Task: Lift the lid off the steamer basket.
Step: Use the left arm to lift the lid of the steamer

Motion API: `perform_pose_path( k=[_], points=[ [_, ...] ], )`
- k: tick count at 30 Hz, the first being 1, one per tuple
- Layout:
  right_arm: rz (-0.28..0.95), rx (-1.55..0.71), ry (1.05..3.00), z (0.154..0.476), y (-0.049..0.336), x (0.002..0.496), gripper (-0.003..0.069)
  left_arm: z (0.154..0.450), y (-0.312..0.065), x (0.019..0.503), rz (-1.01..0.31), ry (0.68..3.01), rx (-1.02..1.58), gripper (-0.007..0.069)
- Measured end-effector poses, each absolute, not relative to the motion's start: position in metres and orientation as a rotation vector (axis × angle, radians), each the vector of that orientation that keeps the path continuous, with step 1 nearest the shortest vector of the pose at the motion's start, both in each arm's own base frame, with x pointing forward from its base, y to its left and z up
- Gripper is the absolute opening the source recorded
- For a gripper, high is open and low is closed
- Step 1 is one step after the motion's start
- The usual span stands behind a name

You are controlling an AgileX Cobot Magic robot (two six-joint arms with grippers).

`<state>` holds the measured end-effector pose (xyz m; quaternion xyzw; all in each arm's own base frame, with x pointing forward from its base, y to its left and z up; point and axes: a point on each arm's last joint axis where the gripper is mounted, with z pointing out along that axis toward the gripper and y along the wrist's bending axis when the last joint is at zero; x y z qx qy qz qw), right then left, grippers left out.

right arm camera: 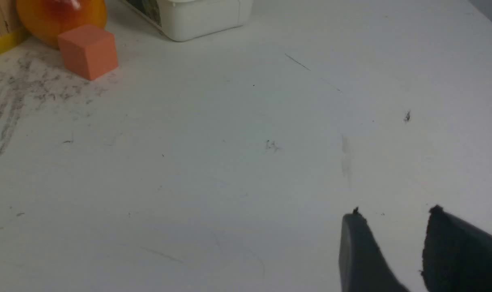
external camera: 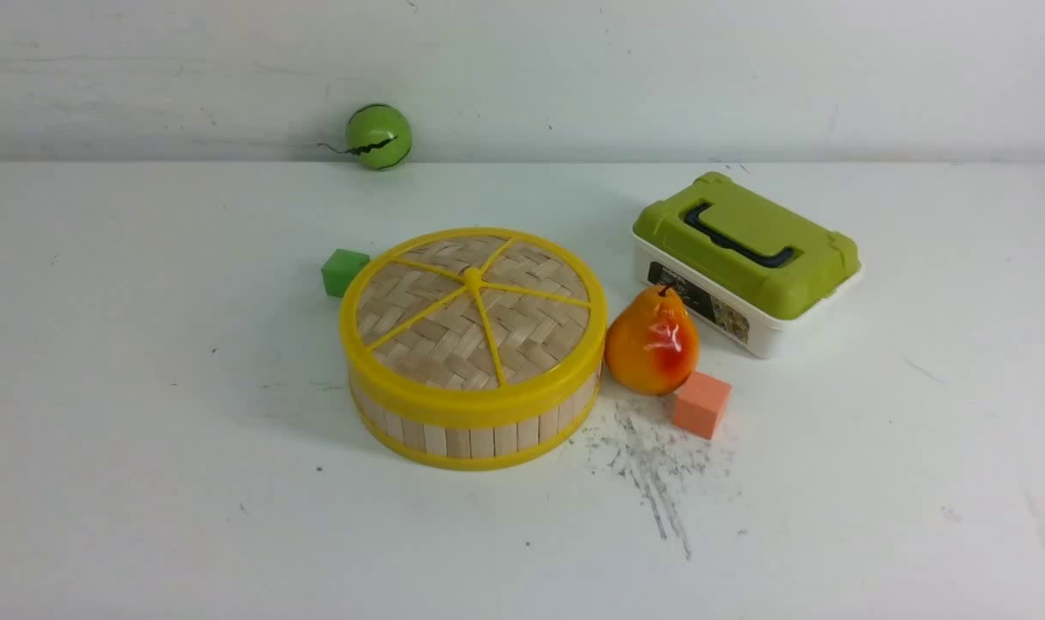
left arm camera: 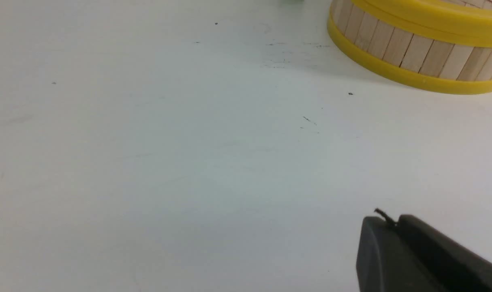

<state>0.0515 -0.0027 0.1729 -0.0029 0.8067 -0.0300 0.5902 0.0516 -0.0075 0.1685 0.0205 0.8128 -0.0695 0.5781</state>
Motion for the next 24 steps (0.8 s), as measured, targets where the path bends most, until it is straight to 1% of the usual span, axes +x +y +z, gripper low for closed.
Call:
perform_pose_path(
  k=[24],
  points=[
    [-0.07, -0.007, 1.878, 0.1729, -0.0027, 0.0515, 0.0239, 0.1685, -0.0075, 0.0516, -0.163, 1.901, 0.048, 0.0045]
  ],
)
